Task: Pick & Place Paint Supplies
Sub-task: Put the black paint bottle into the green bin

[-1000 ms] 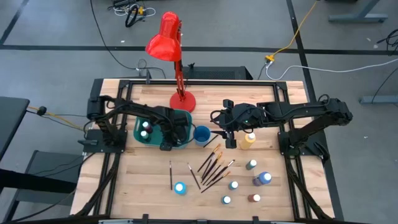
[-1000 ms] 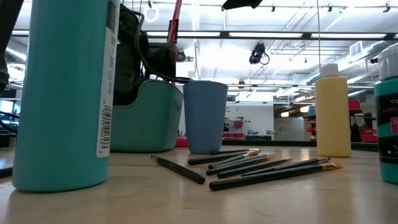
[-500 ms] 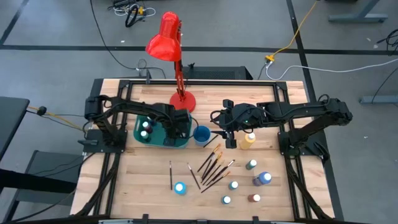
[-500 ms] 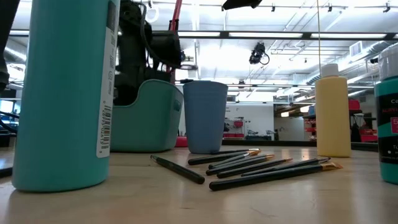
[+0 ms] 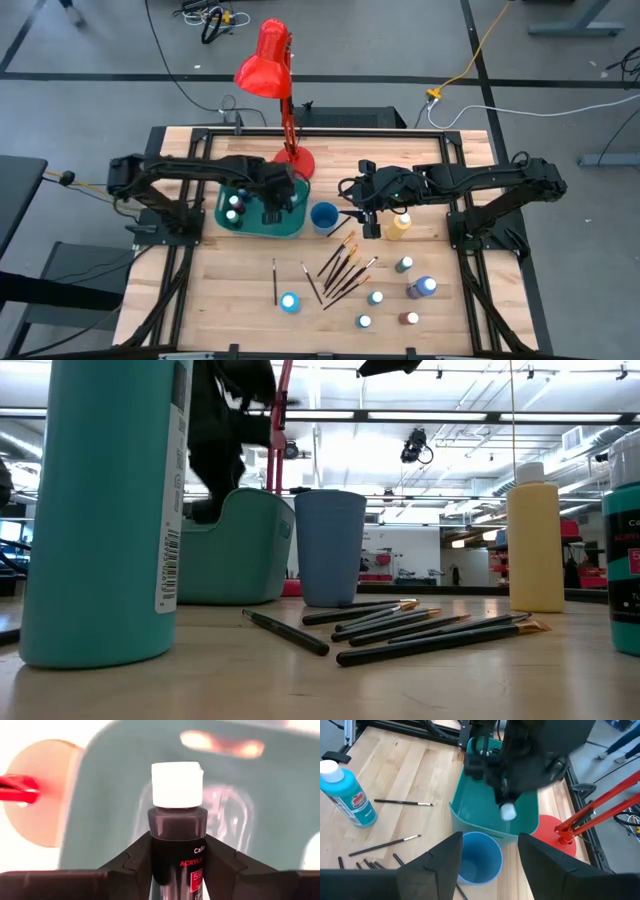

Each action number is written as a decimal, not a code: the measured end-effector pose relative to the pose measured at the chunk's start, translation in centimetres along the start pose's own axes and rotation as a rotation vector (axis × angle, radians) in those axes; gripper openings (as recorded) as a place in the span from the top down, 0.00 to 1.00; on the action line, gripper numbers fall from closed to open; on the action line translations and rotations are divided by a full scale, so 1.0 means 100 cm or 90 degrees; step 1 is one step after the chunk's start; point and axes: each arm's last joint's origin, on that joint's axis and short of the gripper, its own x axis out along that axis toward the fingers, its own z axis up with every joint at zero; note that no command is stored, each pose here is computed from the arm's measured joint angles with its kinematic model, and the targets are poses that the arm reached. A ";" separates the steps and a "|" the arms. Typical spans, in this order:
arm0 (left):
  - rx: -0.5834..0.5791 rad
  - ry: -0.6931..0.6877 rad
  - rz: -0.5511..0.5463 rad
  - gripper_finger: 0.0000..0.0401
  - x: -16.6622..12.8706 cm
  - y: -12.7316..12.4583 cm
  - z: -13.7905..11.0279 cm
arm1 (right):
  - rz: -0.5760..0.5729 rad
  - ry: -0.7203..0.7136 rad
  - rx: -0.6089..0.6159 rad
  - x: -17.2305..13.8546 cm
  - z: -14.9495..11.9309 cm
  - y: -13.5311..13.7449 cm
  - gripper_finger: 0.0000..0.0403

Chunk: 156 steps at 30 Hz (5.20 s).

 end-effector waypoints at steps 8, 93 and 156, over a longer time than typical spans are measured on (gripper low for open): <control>-0.094 -0.131 0.065 0.66 -0.039 -0.019 -0.015 | 0.002 0.009 -0.002 0.000 -0.001 0.000 0.49; -0.153 -0.636 0.292 0.64 -0.044 -0.143 -0.026 | 0.133 -0.438 0.147 0.149 -0.030 -0.017 0.44; -0.230 -0.725 0.176 0.33 -0.132 -0.154 0.000 | -0.020 -0.266 -0.134 0.161 -0.047 0.007 0.61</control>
